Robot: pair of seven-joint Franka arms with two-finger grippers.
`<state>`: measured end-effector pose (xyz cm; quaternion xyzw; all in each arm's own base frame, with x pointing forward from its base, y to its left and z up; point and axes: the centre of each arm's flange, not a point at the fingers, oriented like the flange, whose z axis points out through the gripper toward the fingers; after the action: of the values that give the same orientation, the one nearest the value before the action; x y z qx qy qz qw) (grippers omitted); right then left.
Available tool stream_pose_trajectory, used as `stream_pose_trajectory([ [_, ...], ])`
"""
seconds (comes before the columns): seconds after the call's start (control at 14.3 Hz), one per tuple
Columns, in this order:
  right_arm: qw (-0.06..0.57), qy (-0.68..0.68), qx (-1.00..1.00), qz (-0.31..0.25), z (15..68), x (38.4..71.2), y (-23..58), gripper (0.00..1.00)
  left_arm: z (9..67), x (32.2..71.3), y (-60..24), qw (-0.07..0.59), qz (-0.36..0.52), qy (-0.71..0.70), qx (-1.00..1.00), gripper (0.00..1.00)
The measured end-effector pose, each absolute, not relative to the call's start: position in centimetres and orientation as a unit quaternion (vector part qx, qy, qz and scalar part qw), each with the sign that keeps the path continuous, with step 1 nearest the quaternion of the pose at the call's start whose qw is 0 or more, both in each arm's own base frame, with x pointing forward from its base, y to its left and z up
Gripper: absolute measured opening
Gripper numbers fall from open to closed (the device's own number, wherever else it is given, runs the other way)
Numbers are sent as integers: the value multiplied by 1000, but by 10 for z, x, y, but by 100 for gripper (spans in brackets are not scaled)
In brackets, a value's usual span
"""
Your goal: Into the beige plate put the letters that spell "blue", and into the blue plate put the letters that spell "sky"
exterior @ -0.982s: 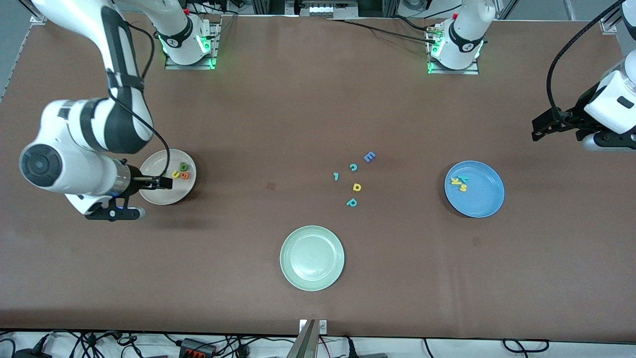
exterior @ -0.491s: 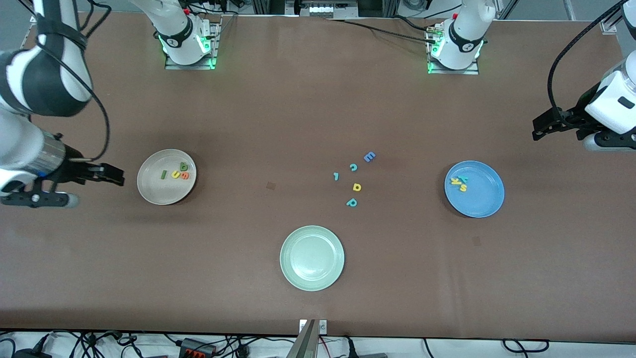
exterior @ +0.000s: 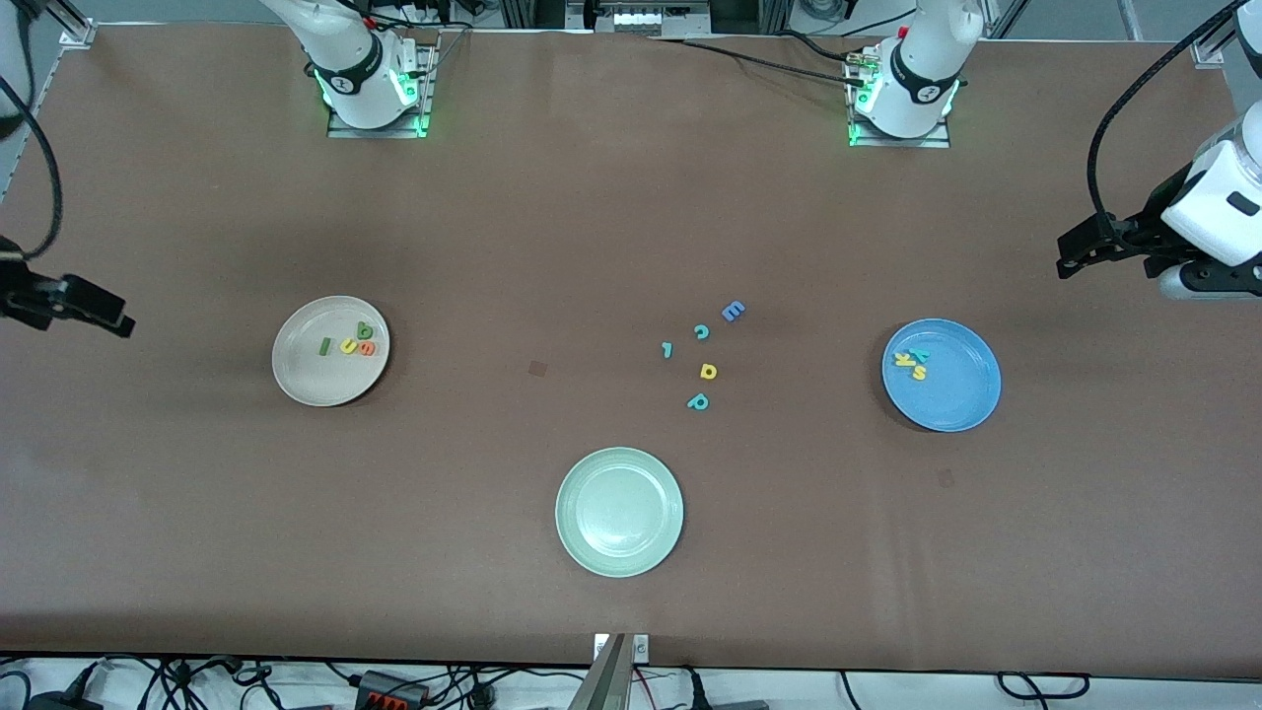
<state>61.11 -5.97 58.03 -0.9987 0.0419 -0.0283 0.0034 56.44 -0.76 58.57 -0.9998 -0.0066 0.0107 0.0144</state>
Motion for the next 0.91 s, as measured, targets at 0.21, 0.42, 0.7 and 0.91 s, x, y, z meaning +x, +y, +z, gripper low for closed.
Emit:
stream_pose_trajectory([
  [0.21,4,37,-999,-35,606,605,-54,100,586,564,-8,14,11,-7,-1000,100],
  [0.42,2,38,-999,-35,607,605,-56,100,586,564,-8,14,11,-7,-1000,100],
  [0.7,0,37,-999,-31,608,602,-54,100,586,564,-8,14,11,-7,-1000,100],
  [0.91,-2,35,-999,-20,602,592,-52,100,586,564,-8,14,11,-7,-1000,100],
])
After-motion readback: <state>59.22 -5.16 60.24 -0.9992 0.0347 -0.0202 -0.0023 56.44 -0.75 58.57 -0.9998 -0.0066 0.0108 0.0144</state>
